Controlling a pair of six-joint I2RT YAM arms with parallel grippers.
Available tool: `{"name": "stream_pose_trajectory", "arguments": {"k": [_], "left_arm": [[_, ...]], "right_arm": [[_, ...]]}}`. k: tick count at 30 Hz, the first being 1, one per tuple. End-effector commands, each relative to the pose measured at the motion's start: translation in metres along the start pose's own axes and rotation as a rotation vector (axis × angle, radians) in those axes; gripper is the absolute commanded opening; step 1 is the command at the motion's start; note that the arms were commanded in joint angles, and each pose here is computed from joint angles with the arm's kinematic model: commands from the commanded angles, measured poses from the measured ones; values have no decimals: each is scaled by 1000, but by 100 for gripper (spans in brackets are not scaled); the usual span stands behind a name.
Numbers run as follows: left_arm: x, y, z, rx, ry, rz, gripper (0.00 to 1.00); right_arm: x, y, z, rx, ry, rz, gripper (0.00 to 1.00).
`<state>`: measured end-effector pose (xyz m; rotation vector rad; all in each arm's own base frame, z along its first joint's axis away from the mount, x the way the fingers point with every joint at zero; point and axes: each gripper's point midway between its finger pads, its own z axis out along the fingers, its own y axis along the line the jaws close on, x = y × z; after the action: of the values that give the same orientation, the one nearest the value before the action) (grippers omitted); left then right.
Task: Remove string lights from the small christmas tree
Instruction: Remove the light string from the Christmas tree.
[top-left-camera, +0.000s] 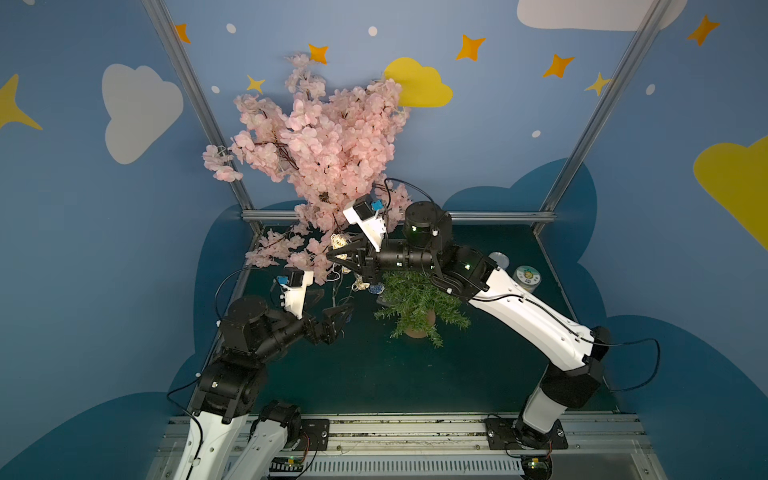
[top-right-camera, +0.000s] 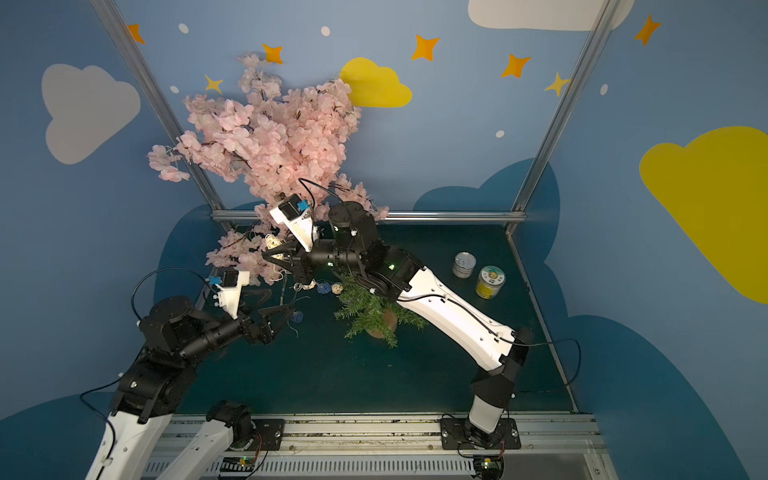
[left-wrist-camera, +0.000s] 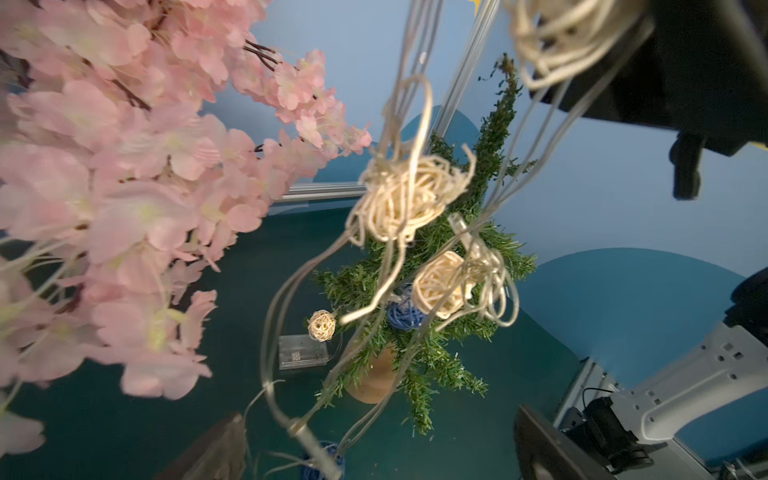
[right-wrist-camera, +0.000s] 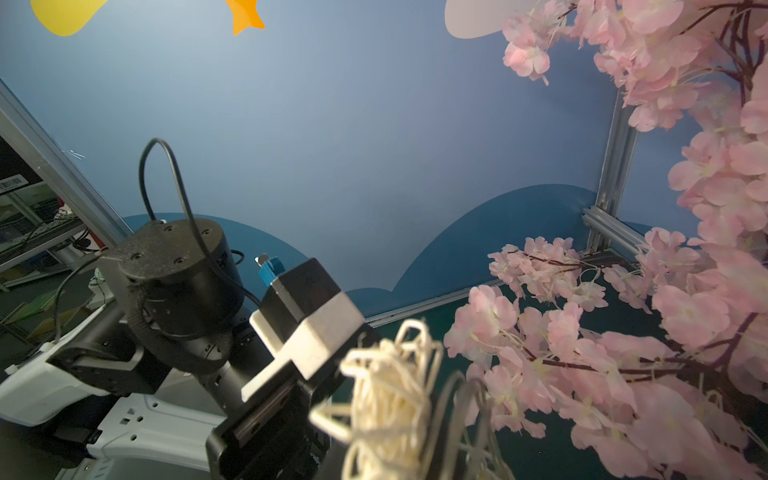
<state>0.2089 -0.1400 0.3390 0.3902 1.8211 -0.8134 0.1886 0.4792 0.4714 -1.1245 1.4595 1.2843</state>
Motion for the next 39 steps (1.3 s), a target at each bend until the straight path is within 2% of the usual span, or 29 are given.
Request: {"name": "stream_pose_trajectory", "arguments": {"k": [1,9,19,21,25,26,29,32,34,37,39], "left_arm": [[-14,-11,13,92,-65,20,99],[-17,-17,55,159,-82,50,100],[-40,-17,82,177,-219,50,98],[-43,-17,84,180,-232,39,87],[-47,-17,86,188,-266,17,42],[-46,-16,86,181,-260,13,33],[-44,-10,84,128,-242,8,16],[-39,13,73,-34,-219,5,5],[-38,25,58,-136,-214,19,4],[-38,35,36,-239,-220,61,4],[-37,40,24,-292,-206,78,4]], "right_arm": [[-23,14,-2,-39,-60,-10,0],[-28,15,1,-39,-76,1,0],[-27,14,-2,-21,-81,5,0],[-27,13,-3,-15,-83,4,0],[-25,10,-7,-2,-85,6,0],[-25,9,-8,3,-86,7,0],[-21,5,-12,24,-84,10,0],[-13,-1,-16,64,-69,7,0],[-5,-5,-17,85,-46,6,4],[9,-11,-16,108,-1,5,23],[18,-15,-14,122,23,6,48]]}}
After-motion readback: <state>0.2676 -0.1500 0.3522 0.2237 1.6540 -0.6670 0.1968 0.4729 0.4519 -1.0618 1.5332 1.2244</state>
